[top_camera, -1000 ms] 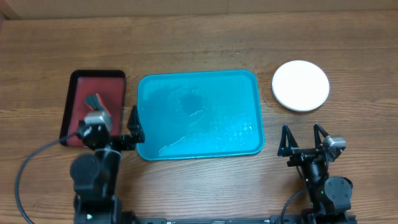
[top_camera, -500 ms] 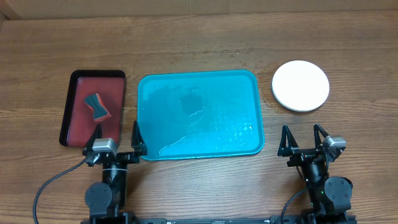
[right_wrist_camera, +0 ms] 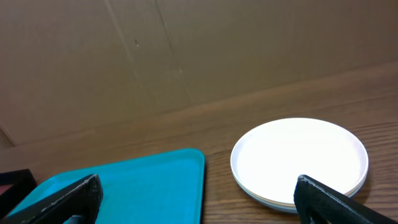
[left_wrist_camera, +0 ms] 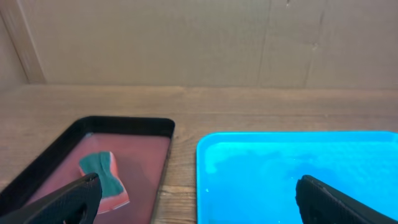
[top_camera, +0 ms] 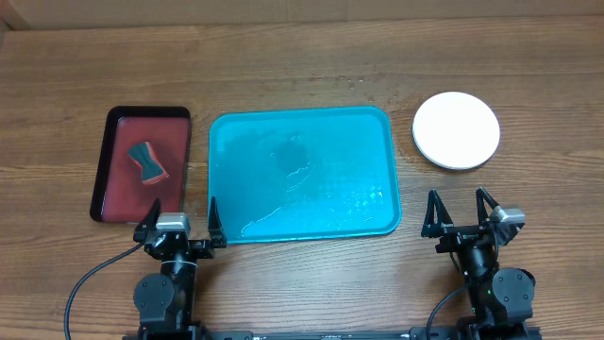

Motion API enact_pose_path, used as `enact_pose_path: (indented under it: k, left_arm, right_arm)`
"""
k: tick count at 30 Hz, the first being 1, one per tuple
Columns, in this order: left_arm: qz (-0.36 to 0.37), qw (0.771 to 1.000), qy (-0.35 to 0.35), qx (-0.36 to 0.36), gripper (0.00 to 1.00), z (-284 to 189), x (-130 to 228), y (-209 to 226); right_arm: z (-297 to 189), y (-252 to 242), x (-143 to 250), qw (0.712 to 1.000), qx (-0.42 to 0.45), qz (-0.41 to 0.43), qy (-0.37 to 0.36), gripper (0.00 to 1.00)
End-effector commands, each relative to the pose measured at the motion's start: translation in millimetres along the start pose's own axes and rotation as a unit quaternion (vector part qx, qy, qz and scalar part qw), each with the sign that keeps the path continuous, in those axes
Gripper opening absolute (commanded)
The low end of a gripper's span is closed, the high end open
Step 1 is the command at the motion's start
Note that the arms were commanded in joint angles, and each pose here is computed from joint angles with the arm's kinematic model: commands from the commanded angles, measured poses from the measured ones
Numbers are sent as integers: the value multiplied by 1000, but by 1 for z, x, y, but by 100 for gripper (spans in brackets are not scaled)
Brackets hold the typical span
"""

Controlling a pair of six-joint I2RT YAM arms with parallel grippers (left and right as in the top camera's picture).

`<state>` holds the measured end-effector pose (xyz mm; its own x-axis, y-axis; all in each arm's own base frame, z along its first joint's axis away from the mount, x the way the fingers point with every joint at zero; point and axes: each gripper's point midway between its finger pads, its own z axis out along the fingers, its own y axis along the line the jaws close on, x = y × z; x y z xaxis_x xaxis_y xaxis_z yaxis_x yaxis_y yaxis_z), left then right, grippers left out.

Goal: Clean dirty plates on tray and stack at the side

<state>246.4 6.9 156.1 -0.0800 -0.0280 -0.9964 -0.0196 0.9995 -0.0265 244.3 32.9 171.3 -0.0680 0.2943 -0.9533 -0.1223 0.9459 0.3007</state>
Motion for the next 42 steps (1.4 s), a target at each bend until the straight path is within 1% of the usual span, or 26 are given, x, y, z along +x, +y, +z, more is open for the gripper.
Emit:
enact_pose_path:
  k: [1,10,17,22,26,29,42]
  left_arm:
    - [45,999,-4,11,100,0,0,-4]
    - [43,999,-2,7,100,0,0,-3]
    - [-10,1000,-3,-30,100,-1,0,10]
    - [-43,999,-4,-31,100,-1,0,10]
    - [-38,999,-4,-31,100,-1,0,10]
    - [-17,999,-3,-27,100,-1,0,9]
    - [-16,1000,-3,-25,100,-1,0,8]
  right_arm:
    - [0,-2,1,1000,4,-3,-4,100]
    - [0,-2,1,1000,4,-3,-4,100]
    - [0,-2,1,1000,4,-3,-4,100]
    - [0,-2,1,1000,4,-3,-4,100]
    - [0,-2,1,1000,4,-3,-4,100]
    - [0,-2,1,1000,4,-3,-4,100]
    - [0,-2,1,1000,4,-3,-4,100]
